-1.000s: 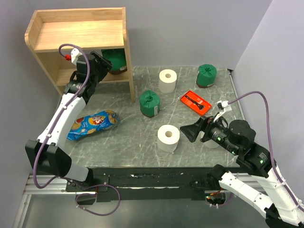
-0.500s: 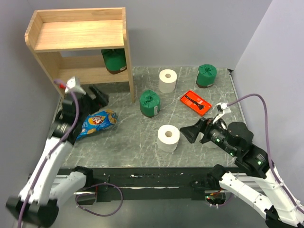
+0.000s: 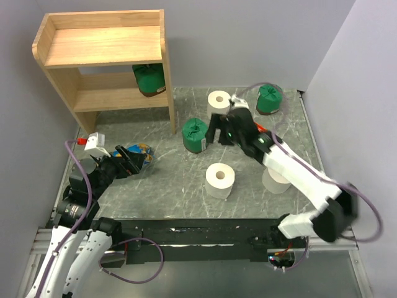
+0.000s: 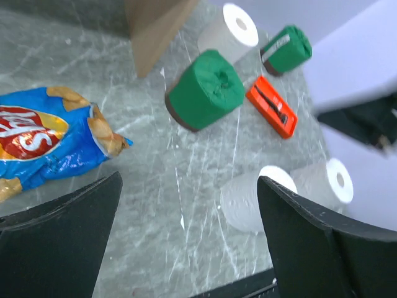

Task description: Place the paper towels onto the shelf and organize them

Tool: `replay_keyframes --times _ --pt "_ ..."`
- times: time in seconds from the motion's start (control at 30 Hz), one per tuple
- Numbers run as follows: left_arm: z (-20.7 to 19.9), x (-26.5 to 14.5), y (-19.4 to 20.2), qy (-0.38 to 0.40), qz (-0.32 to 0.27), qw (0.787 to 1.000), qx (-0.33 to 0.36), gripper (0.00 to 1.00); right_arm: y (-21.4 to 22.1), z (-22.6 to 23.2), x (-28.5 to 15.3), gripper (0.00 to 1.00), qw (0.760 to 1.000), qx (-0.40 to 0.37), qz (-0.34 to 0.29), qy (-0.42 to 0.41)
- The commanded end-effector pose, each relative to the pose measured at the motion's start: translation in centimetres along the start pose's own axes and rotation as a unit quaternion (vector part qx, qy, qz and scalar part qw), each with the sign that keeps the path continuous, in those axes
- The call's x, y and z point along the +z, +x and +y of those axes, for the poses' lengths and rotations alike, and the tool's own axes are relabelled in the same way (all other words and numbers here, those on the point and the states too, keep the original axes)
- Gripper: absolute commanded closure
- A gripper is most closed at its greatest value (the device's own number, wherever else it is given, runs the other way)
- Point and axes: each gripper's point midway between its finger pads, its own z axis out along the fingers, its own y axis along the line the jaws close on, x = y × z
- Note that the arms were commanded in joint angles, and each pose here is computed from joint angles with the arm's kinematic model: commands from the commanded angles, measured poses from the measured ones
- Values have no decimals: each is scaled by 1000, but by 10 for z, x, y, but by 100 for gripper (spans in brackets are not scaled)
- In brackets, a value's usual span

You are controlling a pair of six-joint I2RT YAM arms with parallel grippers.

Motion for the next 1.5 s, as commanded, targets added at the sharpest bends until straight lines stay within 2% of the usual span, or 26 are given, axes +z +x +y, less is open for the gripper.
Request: replay_keyframes --times 0.0,0.17,0.27,0.33,0.4,0.73,0.87,0.93,1.0,1.17,1.27,1.47 --pt "-19 -4 -12 44 -15 999 26 4 -38 -9 45 4 999 17 -8 44" --pt "-25 3 -1 65 16 997 29 4 -40 -20 100 4 999 5 24 36" --pt "-26 2 0 65 16 997 28 4 -41 -25 119 4 998 0 41 37" --pt "-30 0 0 75 15 997 32 4 -47 -24 126 4 999 -4 42 31" --pt "-30 -2 0 77 11 996 32 4 -39 -20 136 4 998 -3 65 14" --pt "-33 -7 -3 86 4 996 37 4 -21 -10 163 7 994 11 104 -11" --pt "-33 -9 -4 85 -3 996 37 4 5 -22 178 9 989 6 145 27" --pt "-31 -9 -6 78 -8 996 36 4 13 -25 180 11 987 7 157 36" --pt "-26 -9 -7 65 -11 997 32 4 18 -27 177 16 985 6 168 46" --pt "-22 -10 -11 51 -22 998 28 4 12 -15 161 36 988 -10 154 30" --pt "-19 -8 -10 41 -18 999 27 4 20 -1 146 42 987 -28 159 14" --pt "-16 -4 -6 30 -11 999 23 4 66 25 115 45 980 -51 190 -33"
